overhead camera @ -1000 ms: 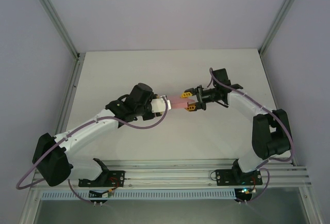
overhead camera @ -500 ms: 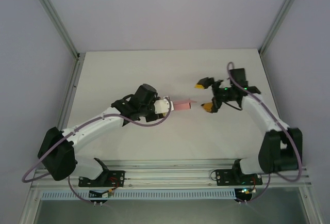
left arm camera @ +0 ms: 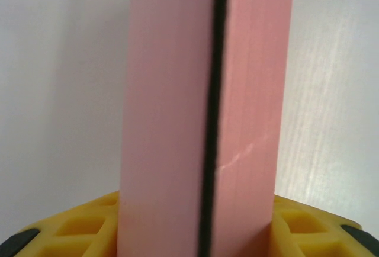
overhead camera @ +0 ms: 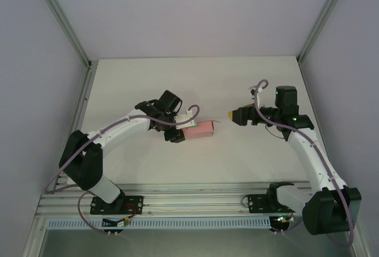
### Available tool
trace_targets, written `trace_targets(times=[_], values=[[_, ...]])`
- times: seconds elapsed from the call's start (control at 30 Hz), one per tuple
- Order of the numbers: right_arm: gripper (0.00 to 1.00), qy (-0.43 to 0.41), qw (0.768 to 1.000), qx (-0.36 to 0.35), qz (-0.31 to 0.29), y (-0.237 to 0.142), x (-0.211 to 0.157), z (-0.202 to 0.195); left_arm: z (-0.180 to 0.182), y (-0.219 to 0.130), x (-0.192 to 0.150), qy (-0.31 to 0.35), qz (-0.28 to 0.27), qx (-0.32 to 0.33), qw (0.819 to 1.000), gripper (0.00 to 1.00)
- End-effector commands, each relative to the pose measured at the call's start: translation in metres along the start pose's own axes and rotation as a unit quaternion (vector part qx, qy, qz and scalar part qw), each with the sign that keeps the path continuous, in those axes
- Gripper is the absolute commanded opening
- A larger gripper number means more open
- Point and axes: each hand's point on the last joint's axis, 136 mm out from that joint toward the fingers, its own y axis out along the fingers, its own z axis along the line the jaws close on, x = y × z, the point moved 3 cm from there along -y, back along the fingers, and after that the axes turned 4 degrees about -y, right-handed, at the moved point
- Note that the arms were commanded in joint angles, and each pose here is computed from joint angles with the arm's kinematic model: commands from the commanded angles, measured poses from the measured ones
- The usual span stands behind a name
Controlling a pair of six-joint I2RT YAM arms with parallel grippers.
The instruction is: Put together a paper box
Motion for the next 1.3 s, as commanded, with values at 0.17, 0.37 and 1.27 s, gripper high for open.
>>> trace_targets(times=[0.17,0.37,1.27], values=[[0.57,-0.157,0.980,0.029,0.116,0.041,-0.021,0.001,0.004,0.005,0.006,-0.010,0.013,-0.081,0.997,0.31],[0.55,-0.225,0.952,-0.016,0.207,0.076,-0.042,-0.012,0.011,0.011,0.005,0.005,0.037,-0.083,0.996,0.32],[0.05,-0.221,0.940,-0.092,0.244,0.103,-0.035,-0.011,0.024,0.030,0.005,-0.016,0.047,-0.071,0.996,0.30]])
